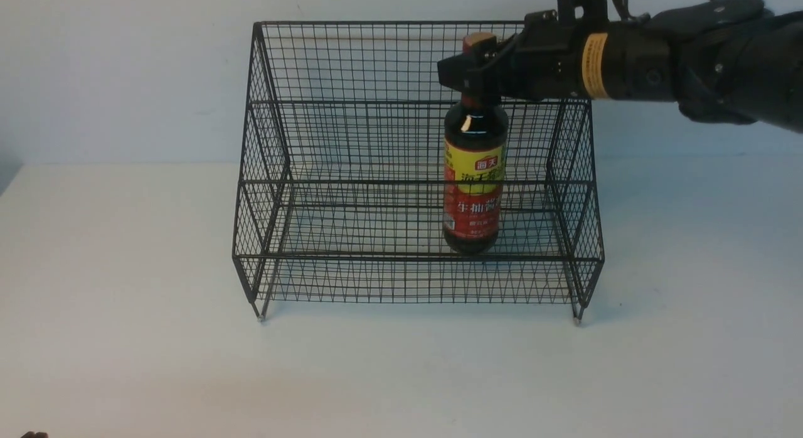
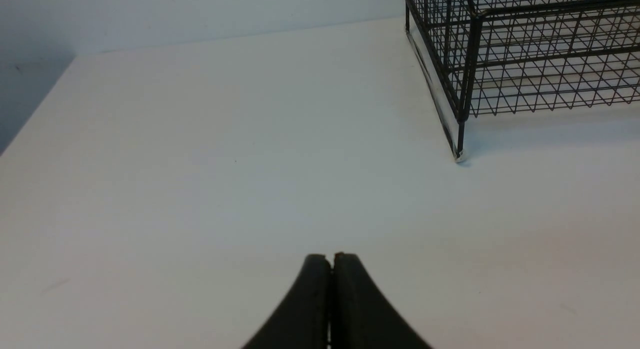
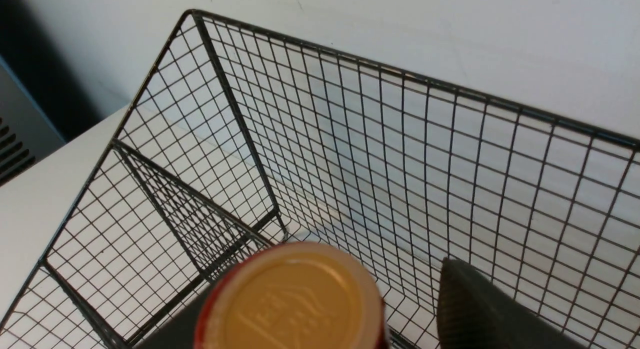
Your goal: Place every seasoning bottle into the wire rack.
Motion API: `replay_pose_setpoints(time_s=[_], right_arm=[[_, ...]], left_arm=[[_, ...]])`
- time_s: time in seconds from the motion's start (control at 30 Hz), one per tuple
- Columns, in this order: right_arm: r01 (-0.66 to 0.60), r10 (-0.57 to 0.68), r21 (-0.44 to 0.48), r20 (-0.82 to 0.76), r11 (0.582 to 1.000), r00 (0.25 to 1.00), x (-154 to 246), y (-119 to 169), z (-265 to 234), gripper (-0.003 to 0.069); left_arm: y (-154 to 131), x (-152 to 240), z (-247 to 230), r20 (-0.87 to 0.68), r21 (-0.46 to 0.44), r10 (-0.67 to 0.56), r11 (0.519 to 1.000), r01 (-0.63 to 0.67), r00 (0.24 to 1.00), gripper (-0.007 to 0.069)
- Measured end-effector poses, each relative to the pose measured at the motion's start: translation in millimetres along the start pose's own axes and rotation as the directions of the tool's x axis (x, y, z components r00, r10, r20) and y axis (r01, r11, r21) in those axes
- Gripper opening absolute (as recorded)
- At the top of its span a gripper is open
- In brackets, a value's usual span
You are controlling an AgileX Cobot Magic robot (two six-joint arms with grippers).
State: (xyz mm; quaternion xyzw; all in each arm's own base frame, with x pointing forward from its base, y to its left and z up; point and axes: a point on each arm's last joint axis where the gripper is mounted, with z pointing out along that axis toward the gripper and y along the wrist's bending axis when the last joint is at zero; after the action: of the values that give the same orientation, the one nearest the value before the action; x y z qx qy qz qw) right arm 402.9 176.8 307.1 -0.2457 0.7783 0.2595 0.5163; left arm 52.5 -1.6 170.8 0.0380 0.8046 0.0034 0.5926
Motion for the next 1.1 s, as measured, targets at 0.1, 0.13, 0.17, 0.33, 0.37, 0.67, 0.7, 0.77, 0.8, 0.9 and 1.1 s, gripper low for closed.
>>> replay_pose_setpoints(time_s=[0.1,0.13,0.17,0.33,0.37,0.67,0.7,0.77,0.8,0.9,1.1], right_arm=[[0.000,0.000,0.010,0.015,1.000,1.000,-4.6,1.7,-3.4,0.0450],[0.001,-0.001,0.010,0.017,1.000,1.000,-5.3,2.0,-4.1,0.0450],[0.002,-0.003,0.008,0.029,1.000,1.000,-9.6,3.8,-8.0,0.0450],[0.022,-0.021,-0.005,0.077,1.000,0.997,-27.4,13.0,-26.0,0.0450],[0.028,-0.028,-0.007,0.091,1.000,0.995,-32.0,15.5,-31.0,0.0450],[0.073,-0.065,-0.019,0.286,0.997,0.956,-90.7,52.4,-112.2,0.0406],[0.101,-0.090,-0.014,0.345,0.995,0.934,-104.5,64.2,-138.9,0.0353],[0.119,-0.106,-0.012,0.369,0.993,0.923,-109.8,69.5,-150.6,0.0330],[0.163,-0.147,-0.003,0.421,0.987,0.895,-120.2,80.4,-177.4,0.0237],[0.222,-0.197,0.003,0.479,0.975,0.855,-130.0,93.5,-216.0,0.0095],[0.315,-0.308,0.083,0.542,0.945,0.782,-136.7,105.3,-291.5,-0.0009]], left_arm=[[0.0,0.0,0.0,0.000,0.000,0.000,1.000,0.000,1.000,-0.0013],[0.0,0.0,0.0,0.000,0.000,0.000,1.000,0.000,1.000,-0.0013],[0.0,0.0,0.0,0.000,0.000,0.000,1.000,0.000,1.000,-0.0013],[0.0,0.0,0.0,0.000,0.000,-0.001,1.000,0.001,1.000,-0.0013],[0.0,0.0,0.0,0.000,0.000,-0.001,1.000,0.001,1.000,-0.0013],[0.0,0.0,0.0,0.000,0.000,-0.001,1.000,0.001,1.000,-0.0013],[0.0,0.0,0.0,0.000,0.000,-0.001,1.000,0.001,1.000,-0.0013],[0.0,0.0,0.0,0.000,0.000,-0.001,1.000,0.001,1.000,-0.0013],[0.0,0.0,0.0,0.000,0.000,-0.001,1.000,0.001,1.000,-0.0013],[0.0,0.0,0.0,0.000,0.000,-0.001,1.000,0.001,1.000,-0.0013],[0.0,0.0,0.0,0.000,0.000,0.000,1.000,0.000,1.000,-0.0013]])
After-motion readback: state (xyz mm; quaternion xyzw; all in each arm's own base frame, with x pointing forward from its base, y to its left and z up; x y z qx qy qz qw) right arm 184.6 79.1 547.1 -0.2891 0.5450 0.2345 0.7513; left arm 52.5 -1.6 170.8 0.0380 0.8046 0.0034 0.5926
